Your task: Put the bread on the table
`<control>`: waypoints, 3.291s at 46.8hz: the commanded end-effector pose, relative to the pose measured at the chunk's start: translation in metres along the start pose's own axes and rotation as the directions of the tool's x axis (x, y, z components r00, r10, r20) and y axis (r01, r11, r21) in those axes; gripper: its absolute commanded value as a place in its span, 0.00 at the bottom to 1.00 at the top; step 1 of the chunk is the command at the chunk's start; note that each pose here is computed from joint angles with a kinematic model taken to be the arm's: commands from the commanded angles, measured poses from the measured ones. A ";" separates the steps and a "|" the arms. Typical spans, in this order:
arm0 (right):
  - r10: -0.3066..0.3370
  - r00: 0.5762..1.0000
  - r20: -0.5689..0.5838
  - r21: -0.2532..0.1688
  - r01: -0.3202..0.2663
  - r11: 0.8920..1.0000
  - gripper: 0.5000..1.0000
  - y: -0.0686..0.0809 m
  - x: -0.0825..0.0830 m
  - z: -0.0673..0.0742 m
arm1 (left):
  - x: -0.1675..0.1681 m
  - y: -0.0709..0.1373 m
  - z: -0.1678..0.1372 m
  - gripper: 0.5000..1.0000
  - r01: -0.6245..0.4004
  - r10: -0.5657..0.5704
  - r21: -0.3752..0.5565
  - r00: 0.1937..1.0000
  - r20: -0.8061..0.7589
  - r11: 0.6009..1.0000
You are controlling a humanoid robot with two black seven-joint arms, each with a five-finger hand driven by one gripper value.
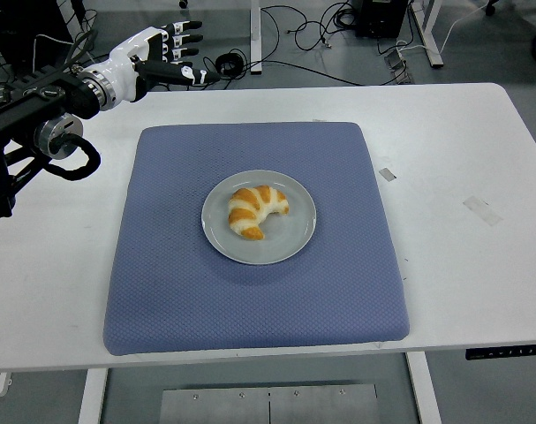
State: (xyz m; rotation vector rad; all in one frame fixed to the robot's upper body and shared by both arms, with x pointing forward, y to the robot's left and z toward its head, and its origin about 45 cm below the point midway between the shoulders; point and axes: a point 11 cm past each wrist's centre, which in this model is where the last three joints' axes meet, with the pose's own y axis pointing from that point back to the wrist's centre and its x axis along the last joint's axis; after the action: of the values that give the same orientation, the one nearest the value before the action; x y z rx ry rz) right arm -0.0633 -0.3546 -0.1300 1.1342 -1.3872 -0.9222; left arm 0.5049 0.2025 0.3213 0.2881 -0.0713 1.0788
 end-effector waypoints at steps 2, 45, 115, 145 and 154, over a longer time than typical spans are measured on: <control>0.000 1.000 0.000 0.000 0.000 1.000 1.00 0.000 0.000 0.000 | -0.012 0.003 0.010 0.94 0.050 -0.050 -0.007 0.997 0.063 0.999; 0.000 1.000 0.000 0.002 0.000 1.000 1.00 0.000 0.000 -0.001 | -0.071 0.037 -0.025 0.92 0.275 -0.336 0.201 0.847 0.412 0.940; 0.000 1.000 0.000 0.002 0.000 1.000 1.00 0.000 0.000 -0.001 | -0.125 0.028 -0.074 0.87 0.352 -0.436 0.274 0.822 0.366 0.895; 0.000 1.000 0.002 0.000 0.000 1.000 1.00 0.000 0.000 0.000 | -0.126 0.027 -0.089 0.81 0.329 -0.424 0.283 0.806 0.412 0.901; 0.000 1.000 0.000 0.000 0.000 1.000 1.00 0.000 0.000 0.000 | -0.126 0.027 -0.088 0.75 0.328 -0.422 0.279 0.807 0.413 0.902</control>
State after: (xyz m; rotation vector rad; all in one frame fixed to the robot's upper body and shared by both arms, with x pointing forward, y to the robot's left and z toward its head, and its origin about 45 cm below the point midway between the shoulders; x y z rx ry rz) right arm -0.0628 -0.3546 -0.1300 1.1353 -1.3881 -0.9217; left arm 0.4150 0.1302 0.2172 0.7113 -0.3278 0.5979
